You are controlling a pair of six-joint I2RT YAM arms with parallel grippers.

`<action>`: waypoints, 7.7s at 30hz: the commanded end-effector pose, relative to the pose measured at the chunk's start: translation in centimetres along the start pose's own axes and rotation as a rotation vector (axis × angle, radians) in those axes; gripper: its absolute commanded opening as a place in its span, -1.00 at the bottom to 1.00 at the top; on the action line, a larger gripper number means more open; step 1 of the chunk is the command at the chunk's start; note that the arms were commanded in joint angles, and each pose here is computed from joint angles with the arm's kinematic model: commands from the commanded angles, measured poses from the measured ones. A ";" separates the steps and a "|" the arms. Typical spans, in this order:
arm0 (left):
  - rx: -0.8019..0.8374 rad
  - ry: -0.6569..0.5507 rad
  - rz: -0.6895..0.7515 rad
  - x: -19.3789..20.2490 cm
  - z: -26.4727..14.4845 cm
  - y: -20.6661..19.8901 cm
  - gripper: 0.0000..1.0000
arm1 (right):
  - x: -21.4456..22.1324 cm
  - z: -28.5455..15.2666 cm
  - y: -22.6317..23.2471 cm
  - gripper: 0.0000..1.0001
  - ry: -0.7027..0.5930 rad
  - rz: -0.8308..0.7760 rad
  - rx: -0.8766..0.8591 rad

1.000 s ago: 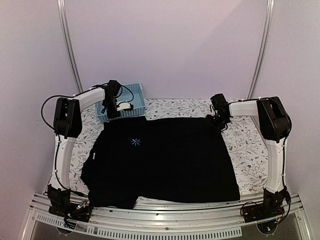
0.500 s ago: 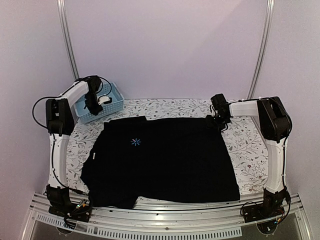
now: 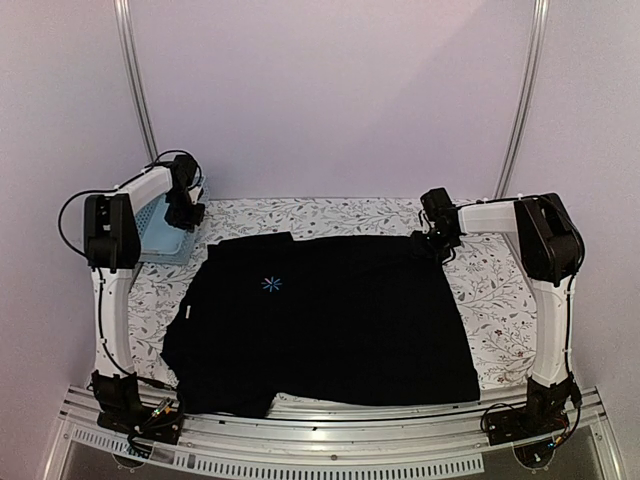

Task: Pin the brooch onto the clothing
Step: Move the bin to the corner of the board, then smooth out the flattened clothing at the center of the board, then pick up the brooch from the brooch box, then pass from the right arm to the left

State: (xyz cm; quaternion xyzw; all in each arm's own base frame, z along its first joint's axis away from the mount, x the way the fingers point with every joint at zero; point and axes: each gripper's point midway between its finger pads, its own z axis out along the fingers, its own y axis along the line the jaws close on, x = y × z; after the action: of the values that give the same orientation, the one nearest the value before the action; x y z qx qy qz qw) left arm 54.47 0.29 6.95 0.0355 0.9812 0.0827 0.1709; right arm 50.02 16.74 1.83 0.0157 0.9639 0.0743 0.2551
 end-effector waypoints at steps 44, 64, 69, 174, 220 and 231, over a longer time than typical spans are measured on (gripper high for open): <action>0.179 0.258 0.592 6.6 5.4 -9.9 0.42 | -1.6 6.0 -2.2 -0.13 0.158 -0.168 0.067; -0.073 -0.408 0.419 -8.8 -6.0 -7.7 -1.00 | -11.9 0.2 -1.8 -1.00 -0.164 -0.036 -0.007; -0.104 -0.427 0.433 -9.8 -5.0 -7.9 -1.00 | -13.3 -0.1 -1.8 -1.00 -0.214 -0.031 -0.019; 0.145 -0.030 0.630 18.0 -9.0 -9.3 0.70 | -9.5 4.9 -8.4 0.04 -0.082 -0.263 0.281; 0.192 -0.062 0.663 17.4 -11.0 -9.8 0.69 | -11.5 -10.5 1.6 -1.00 -0.228 -0.307 -0.166; 0.544 -0.374 0.885 15.6 -25.3 -14.6 0.67 | -1.2 -27.3 19.8 -1.00 -0.235 -0.699 -0.768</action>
State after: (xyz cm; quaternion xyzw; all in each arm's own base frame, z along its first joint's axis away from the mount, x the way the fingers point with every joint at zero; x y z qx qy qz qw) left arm 34.74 -12.67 17.02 0.4218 0.8754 -0.0306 0.2342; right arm 45.37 26.61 24.97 -0.2930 0.8421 0.2374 0.3856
